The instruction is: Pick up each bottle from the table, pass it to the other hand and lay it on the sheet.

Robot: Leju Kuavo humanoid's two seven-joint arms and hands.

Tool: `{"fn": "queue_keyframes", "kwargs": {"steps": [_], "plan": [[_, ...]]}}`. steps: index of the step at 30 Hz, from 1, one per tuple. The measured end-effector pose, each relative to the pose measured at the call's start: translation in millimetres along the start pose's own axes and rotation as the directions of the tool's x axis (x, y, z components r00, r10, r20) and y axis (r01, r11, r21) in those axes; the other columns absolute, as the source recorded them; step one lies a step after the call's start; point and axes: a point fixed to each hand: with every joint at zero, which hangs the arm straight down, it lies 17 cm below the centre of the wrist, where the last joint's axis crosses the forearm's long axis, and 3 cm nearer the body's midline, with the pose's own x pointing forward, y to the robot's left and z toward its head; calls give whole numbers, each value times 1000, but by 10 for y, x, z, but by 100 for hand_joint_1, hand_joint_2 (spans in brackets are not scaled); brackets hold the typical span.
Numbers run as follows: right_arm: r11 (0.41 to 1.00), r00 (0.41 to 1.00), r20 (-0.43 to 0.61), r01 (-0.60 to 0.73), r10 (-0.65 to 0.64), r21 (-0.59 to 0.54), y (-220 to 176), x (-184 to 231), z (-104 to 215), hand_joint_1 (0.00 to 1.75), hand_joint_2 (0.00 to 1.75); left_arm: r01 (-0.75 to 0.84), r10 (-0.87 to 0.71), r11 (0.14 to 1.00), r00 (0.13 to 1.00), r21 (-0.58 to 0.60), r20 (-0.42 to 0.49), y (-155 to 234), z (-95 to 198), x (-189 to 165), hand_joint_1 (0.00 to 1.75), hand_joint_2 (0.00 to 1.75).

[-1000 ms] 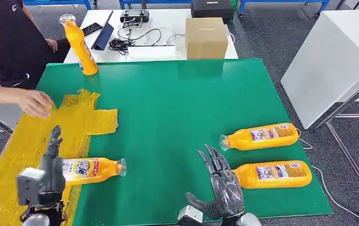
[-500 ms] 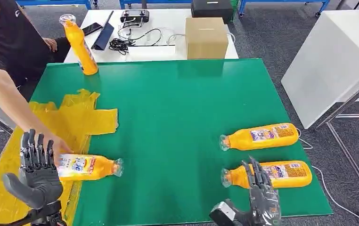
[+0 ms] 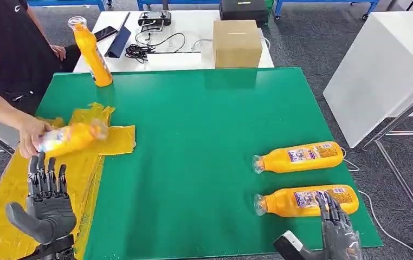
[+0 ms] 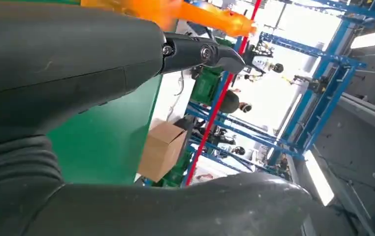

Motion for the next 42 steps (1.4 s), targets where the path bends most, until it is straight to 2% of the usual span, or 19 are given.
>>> {"fn": "queue_keyframes", "kwargs": {"steps": [7, 12, 19, 24, 35, 42], "plan": [[999, 996, -88, -33, 31, -21, -137, -367, -19, 0, 175, -4, 4, 1000, 1000, -1, -5, -1, 4, -6, 0, 0], [996, 990, -119, -78, 82, 37, -110, -557, -36, 0, 175, -17, 17, 1000, 1000, 0, -12, -3, 3, -15, 0, 0], [994, 981, -166, -101, 105, 28, -210, -779, -58, 0, 175, -26, 26, 1000, 1000, 2, -14, -5, 0, -17, 0, 0], [987, 969, -191, -147, 156, 62, -205, -910, -75, 0, 175, -33, 33, 999, 999, 1, -18, -10, -7, -20, 0, 0], [962, 939, -210, -257, 271, 95, -300, -1164, -398, 0, 175, -59, 59, 998, 998, -6, -15, -47, -70, -29, 0, 0], [948, 931, -180, -303, 316, 98, -250, -1066, -643, 0, 175, -70, 70, 998, 997, -7, -21, -55, -96, -60, 0, 0]]}}
